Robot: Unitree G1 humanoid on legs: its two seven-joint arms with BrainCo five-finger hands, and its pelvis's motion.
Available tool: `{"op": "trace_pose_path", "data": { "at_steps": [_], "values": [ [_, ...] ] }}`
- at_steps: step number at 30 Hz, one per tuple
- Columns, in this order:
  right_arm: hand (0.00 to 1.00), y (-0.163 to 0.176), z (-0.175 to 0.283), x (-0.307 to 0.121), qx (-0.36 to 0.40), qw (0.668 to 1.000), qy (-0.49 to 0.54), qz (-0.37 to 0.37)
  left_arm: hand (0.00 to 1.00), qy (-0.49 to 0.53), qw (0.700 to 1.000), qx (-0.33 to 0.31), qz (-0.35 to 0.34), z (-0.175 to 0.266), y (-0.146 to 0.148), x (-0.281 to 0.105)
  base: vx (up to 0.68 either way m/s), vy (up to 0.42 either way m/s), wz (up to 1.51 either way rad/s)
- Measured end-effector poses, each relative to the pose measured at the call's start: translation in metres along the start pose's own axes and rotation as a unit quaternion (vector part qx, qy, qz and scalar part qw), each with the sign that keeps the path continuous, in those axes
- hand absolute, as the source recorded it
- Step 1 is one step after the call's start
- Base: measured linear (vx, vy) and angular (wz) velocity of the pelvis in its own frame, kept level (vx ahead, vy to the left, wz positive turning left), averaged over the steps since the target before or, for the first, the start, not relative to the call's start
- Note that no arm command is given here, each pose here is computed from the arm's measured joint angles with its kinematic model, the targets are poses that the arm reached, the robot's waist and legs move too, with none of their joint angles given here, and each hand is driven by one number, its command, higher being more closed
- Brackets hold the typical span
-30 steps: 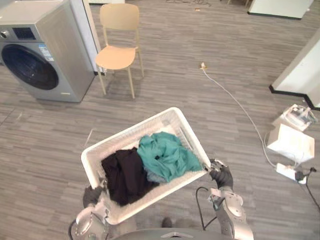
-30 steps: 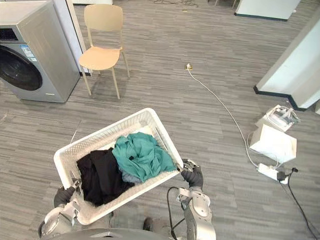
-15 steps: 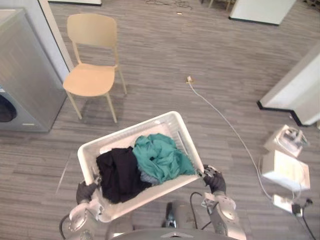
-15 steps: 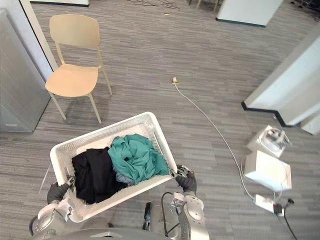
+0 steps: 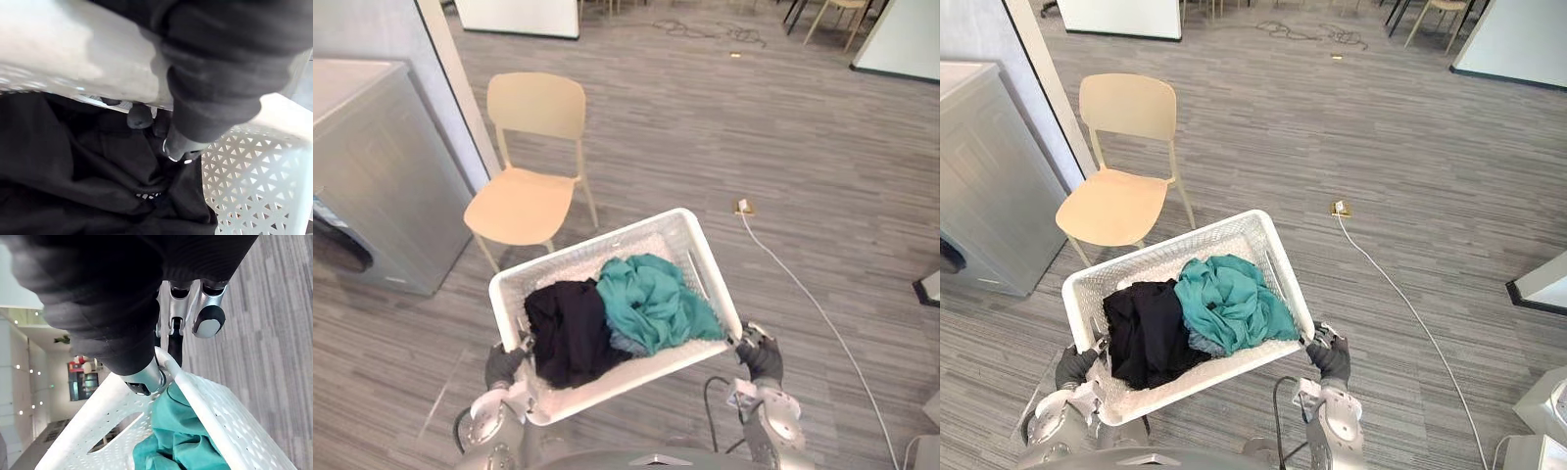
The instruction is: Pick up the laundry basket with both hands and put the clothes into the washing machine.
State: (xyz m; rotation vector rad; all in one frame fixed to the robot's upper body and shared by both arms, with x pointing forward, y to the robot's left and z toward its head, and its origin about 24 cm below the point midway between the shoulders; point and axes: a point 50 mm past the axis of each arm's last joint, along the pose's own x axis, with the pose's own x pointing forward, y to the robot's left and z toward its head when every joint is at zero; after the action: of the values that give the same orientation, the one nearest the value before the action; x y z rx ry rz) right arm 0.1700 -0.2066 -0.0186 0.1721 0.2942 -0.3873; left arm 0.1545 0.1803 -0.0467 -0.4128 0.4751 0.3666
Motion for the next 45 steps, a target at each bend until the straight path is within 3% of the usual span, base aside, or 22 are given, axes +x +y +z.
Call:
{"op": "trace_pose_path", "data": {
  "at_steps": [11,17,23,32,39,45],
  "values": [
    [1.00,0.009,-0.031,-0.001,-0.013,0.997,0.068,0.027,1.00,0.003,0.999,0.039,0.028,0.007,0.022,0.012,0.36,0.226,-0.17],
    [1.00,0.006,-0.010,-0.002,-0.022,0.999,0.023,0.027,1.00,0.003,1.000,0.017,0.019,0.003,0.009,0.011,0.25,-0.115,-0.12],
    [1.00,0.004,0.000,-0.015,-0.048,0.998,0.001,0.036,1.00,0.009,1.000,0.000,0.029,-0.006,0.016,-0.008,0.16,-0.052,-0.39],
    [1.00,0.010,0.014,-0.013,-0.050,0.997,-0.029,0.047,1.00,-0.008,1.000,-0.006,0.023,0.002,0.013,-0.007,0.24,0.135,-0.08],
    [1.00,0.017,-0.011,-0.006,-0.026,0.999,0.021,0.040,1.00,-0.001,0.999,0.009,0.040,0.003,0.026,0.004,0.07,0.191,-0.02],
    [1.00,0.003,-0.043,-0.003,-0.019,0.996,0.092,0.010,1.00,0.039,0.998,0.027,0.045,-0.015,0.028,0.003,-0.06,0.246,-0.19]
  ]
}}
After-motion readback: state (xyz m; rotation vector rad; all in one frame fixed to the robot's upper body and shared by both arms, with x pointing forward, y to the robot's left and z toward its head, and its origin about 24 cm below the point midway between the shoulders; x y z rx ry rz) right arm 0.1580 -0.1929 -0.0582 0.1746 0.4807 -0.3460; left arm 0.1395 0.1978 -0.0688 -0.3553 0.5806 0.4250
